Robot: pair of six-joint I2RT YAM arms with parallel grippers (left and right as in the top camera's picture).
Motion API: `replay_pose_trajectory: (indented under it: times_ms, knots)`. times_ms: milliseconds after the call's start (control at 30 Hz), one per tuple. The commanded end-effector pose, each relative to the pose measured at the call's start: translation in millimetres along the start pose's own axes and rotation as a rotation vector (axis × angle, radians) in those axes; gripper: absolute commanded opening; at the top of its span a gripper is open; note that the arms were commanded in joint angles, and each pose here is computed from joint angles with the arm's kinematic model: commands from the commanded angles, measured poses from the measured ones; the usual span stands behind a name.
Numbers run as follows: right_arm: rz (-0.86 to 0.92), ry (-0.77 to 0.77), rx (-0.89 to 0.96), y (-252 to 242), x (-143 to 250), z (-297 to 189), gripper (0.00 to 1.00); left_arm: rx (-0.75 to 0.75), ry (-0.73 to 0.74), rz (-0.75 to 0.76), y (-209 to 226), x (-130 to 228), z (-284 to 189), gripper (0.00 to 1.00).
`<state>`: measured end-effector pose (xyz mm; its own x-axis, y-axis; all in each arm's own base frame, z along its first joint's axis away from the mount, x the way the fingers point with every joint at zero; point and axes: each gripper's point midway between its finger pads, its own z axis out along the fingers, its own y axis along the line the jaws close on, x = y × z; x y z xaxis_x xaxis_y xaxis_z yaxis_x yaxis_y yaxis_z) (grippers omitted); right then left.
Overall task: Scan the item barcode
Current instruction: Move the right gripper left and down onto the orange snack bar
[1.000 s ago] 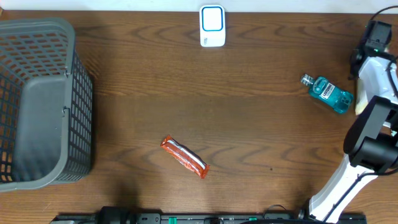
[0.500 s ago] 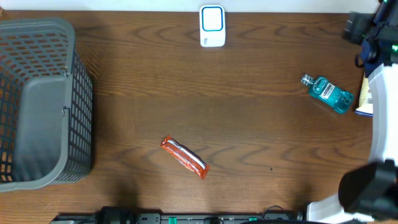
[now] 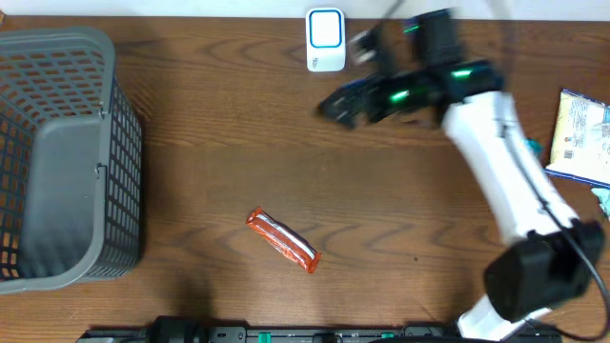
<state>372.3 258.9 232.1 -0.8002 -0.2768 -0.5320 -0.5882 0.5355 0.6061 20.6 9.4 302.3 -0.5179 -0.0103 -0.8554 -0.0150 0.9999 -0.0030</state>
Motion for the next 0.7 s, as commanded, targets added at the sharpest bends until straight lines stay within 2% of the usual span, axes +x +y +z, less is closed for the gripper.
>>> replay_pose_trajectory:
  times_ms: [0,100,233,367,667]
  knots:
    - [-0.048,0.132,-0.036,25,29,47,0.99,-0.014,0.082,0.002,2,18,0,0.99]
    - [-0.087,0.274,0.154,13,64,83,0.99,-0.014,0.082,0.002,2,18,0,0.99]
    - [-0.153,0.467,0.363,0,113,107,0.99,-0.014,0.082,0.002,2,18,0,0.99]
    - [-0.244,0.625,0.476,3,154,125,0.99,-0.014,0.082,0.002,2,18,0,0.99]
    - [-0.437,0.794,0.644,-2,207,163,0.99,-0.014,0.082,0.001,2,18,0,0.99]
